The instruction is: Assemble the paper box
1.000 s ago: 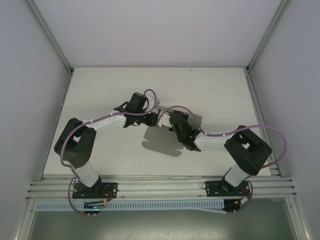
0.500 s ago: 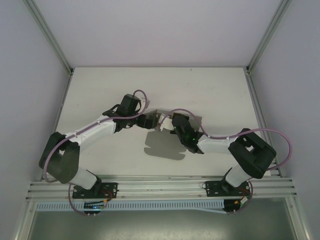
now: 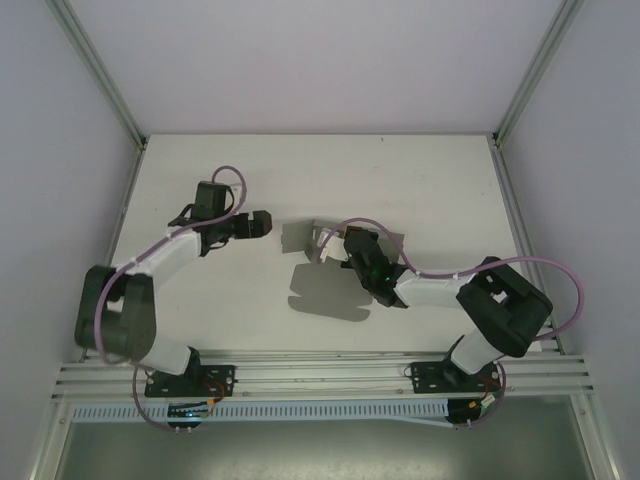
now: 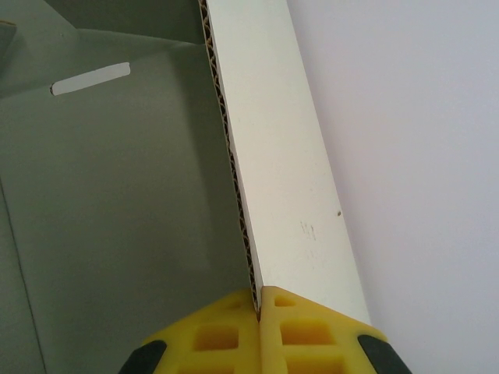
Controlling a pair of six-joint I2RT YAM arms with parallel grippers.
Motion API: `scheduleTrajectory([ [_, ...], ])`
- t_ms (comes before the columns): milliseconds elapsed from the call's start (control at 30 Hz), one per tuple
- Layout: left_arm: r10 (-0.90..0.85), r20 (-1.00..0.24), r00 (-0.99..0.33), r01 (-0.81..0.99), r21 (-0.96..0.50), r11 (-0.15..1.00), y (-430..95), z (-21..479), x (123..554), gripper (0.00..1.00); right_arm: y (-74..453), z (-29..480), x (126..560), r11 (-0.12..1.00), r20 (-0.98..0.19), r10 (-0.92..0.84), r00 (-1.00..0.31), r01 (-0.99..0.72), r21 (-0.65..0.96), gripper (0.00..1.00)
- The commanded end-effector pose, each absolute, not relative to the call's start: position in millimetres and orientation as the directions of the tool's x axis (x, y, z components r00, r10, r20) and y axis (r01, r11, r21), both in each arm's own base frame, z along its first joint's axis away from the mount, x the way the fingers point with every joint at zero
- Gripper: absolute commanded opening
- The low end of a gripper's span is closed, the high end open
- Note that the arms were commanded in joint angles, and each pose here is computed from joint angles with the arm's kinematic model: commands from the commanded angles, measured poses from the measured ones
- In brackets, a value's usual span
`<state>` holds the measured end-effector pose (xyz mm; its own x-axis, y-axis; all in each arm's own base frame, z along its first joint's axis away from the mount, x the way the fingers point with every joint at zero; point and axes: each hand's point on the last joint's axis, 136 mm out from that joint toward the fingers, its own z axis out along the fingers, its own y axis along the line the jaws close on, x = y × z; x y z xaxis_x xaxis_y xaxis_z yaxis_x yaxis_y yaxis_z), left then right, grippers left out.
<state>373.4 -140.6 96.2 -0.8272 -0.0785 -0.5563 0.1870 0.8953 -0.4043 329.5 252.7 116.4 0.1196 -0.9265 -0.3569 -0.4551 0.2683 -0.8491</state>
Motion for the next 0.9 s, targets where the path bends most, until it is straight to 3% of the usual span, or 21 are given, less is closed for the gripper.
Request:
scheduleTrajectory([
  [0, 0.072, -0.591, -0.803, 0.452, -0.527, 0.72, -188.7, 102.3, 363.2, 0.8, 254.1, 102.1, 317.7, 0.238, -0.35, -0.926, 0.139, -0.504, -0.83, 0.0],
  [133, 0.185, -0.625, -0.759, 0.608, -0.577, 0.545, -225.5, 90.3, 338.4, 0.71, 254.9, 101.9, 317.6, 0.24, -0.353, -0.925, 0.139, -0.508, -0.827, 0.0],
  [400, 0.269, -0.686, -0.677, 0.728, -0.569, 0.383, -268.4, 84.1, 313.0, 0.62, 256.6, 100.8, 316.6, 0.239, -0.354, -0.925, 0.135, -0.518, -0.821, 0.0],
  [867, 0.304, -0.698, -0.648, 0.759, -0.559, 0.335, -279.8, 77.2, 293.0, 0.66, 263.3, 107.2, 313.1, 0.231, -0.354, -0.923, 0.151, -0.518, -0.823, 0.0],
])
